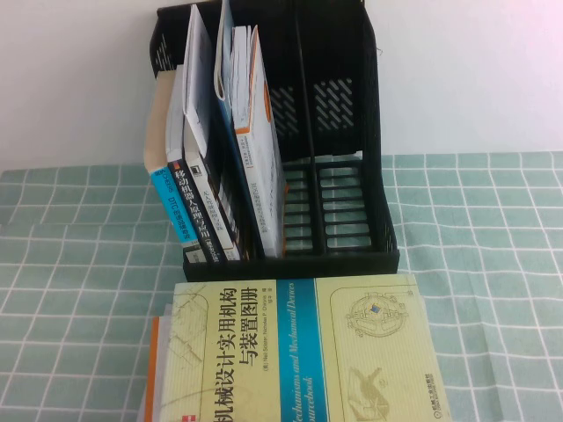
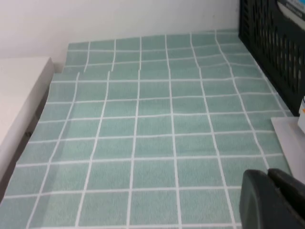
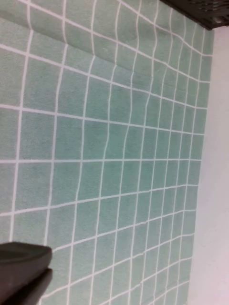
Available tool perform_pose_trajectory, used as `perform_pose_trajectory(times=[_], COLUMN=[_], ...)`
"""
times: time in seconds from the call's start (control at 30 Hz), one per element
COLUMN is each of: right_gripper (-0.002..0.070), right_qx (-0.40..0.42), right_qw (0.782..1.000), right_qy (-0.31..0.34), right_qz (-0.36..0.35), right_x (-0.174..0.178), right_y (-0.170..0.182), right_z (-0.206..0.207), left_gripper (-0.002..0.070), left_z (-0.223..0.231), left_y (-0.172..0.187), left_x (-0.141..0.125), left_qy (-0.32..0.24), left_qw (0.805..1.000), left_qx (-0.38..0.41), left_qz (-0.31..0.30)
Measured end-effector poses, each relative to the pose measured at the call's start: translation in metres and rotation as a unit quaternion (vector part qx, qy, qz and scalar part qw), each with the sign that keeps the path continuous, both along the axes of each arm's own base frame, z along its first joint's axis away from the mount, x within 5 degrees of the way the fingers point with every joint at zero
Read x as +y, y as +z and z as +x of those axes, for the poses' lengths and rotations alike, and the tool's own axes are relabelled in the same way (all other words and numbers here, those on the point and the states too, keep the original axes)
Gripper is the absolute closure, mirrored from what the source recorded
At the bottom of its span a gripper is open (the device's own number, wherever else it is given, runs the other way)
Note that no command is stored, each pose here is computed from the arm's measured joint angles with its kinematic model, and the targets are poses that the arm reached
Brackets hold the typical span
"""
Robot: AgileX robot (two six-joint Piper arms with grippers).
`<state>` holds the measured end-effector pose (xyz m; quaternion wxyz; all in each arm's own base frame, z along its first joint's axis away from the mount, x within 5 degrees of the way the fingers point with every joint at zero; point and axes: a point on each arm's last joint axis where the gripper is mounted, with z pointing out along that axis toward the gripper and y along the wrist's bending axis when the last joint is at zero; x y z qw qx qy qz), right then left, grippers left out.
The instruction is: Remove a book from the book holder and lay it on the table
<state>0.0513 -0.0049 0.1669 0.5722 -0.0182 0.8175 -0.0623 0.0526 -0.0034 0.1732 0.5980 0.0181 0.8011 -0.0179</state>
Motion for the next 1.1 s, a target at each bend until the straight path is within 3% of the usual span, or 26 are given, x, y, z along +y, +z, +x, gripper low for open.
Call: perform_pose_trajectory(times=[0.2,0.53,0.73,0.83,1.1], right_gripper=[0.0678,0.0678,0.0678,0.0678,0.0678], right_qx=[-0.012,-0.126,-0.204,-0.214,-0.220], right_qw=[1.000,0.992,0.979,0.977,0.975], right_qy=[0.000,0.004,0.007,0.007,0.007], right_qz=[-0.001,-0.010,-0.018,-0.019,-0.018], right_x=[0.000,0.000,0.001,0.001,0.001], right_y=[0.002,0.023,0.037,0.039,0.040], right_z=[0.001,0.005,0.005,0.005,0.005], left_gripper=[0.0678,0.0678,0.0678,0.0678,0.0678], left_z=[0.002,0.004,0.004,0.003,-0.001], left_y=[0.007,0.020,0.031,0.038,0.055], left_x=[0.000,0.001,0.001,0.002,0.002], left_qy=[0.002,0.006,0.009,0.007,0.010], left_qw=[0.999,0.993,0.984,0.976,0.952], left_qx=[-0.041,-0.115,-0.175,-0.216,-0.305], left_qz=[-0.002,-0.002,-0.002,0.025,0.028])
